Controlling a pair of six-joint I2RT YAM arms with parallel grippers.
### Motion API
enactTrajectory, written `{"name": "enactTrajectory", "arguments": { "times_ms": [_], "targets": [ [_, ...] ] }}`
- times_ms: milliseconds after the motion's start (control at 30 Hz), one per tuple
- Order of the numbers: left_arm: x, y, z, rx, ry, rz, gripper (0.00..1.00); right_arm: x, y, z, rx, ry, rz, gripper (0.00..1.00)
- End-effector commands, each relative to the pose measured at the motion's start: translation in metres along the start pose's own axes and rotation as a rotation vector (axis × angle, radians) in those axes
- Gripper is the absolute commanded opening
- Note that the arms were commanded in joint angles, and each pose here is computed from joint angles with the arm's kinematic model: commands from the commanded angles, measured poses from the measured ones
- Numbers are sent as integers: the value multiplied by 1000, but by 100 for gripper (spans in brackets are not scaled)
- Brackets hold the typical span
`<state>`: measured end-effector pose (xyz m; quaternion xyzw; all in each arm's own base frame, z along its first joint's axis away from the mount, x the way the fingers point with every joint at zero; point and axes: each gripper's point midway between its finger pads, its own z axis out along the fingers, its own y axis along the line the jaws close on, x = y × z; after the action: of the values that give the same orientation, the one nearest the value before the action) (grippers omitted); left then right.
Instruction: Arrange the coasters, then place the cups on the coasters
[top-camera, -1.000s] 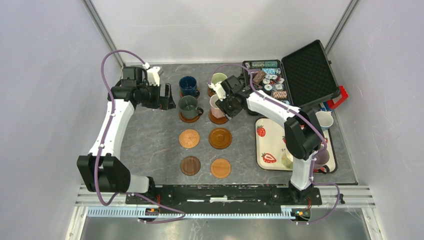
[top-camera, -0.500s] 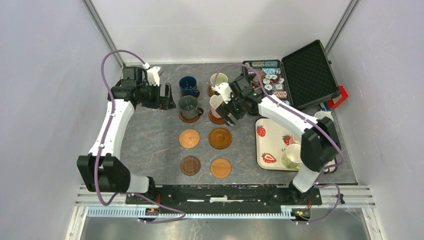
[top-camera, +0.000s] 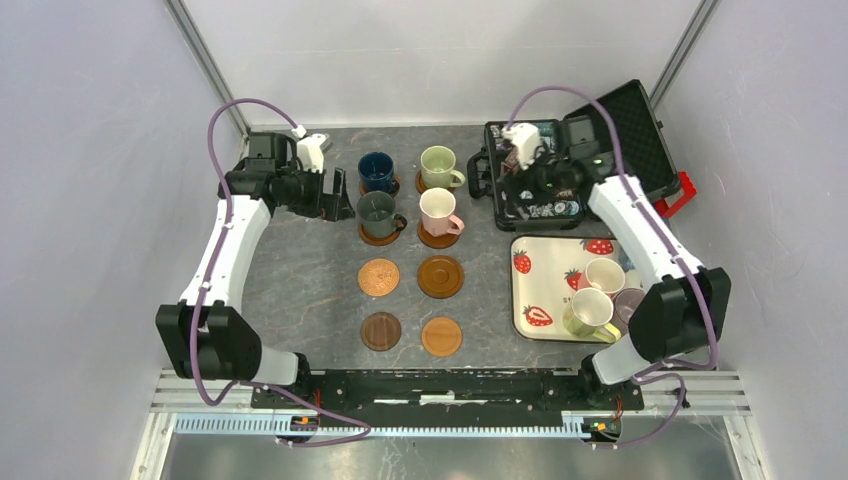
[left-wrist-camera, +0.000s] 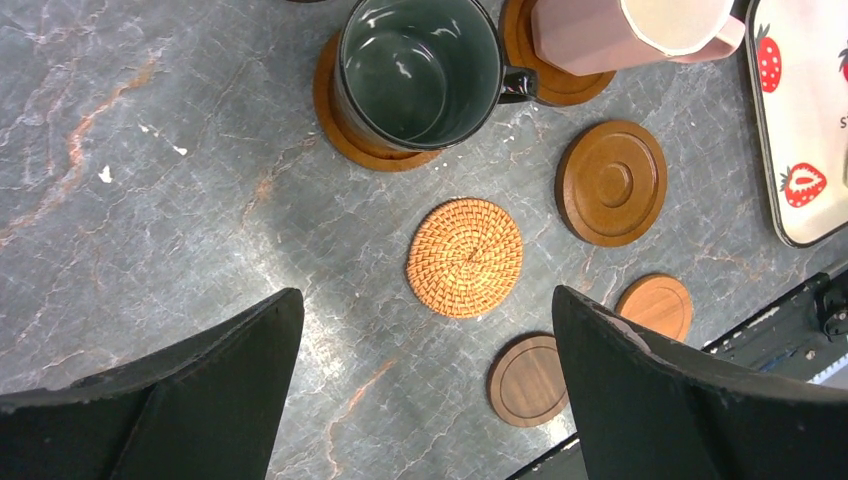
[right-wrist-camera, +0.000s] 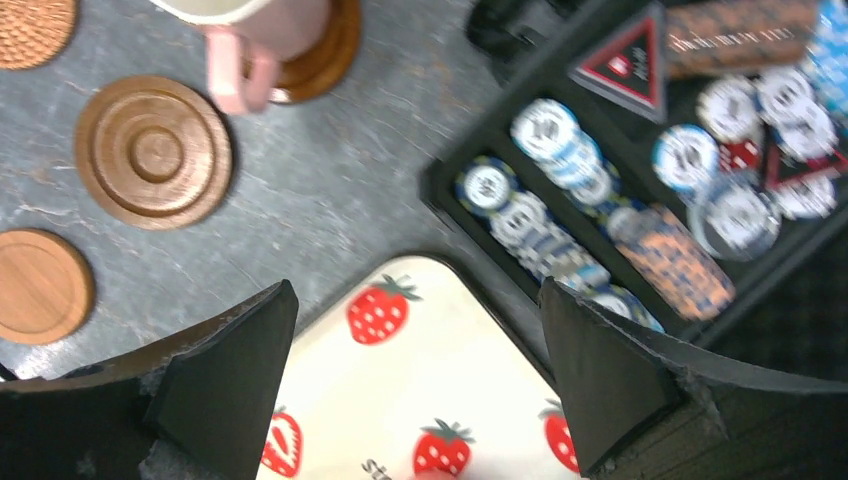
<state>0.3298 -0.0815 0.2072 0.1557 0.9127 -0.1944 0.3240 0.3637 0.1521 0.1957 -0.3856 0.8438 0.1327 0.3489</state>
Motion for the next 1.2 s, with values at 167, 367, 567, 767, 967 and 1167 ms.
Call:
{"name": "enactTrajectory", "arguments": {
  "times_ms": [167,367,567,767,967,1167],
  "targets": [
    [-16,-18,9,86,-15,83,100,55,-70,-105,105,1,38,98],
    [-17,-27,17,116,3,85,100,126,-120,-164,235,72,129,98],
    [-18,-30,23,122,-4,62,100,198,-141,-191,324,210,382,88],
    [-22,-29,29,119,-21,29,100,226,-124,-176,488,185,694,85],
    [-26,-25,30,98,-24,33,100,250,-114,-154,534,189,840,79],
    [-19,-23,29,78,-14,25,100,258,-110,-132,526,182,903,73]
  ]
}}
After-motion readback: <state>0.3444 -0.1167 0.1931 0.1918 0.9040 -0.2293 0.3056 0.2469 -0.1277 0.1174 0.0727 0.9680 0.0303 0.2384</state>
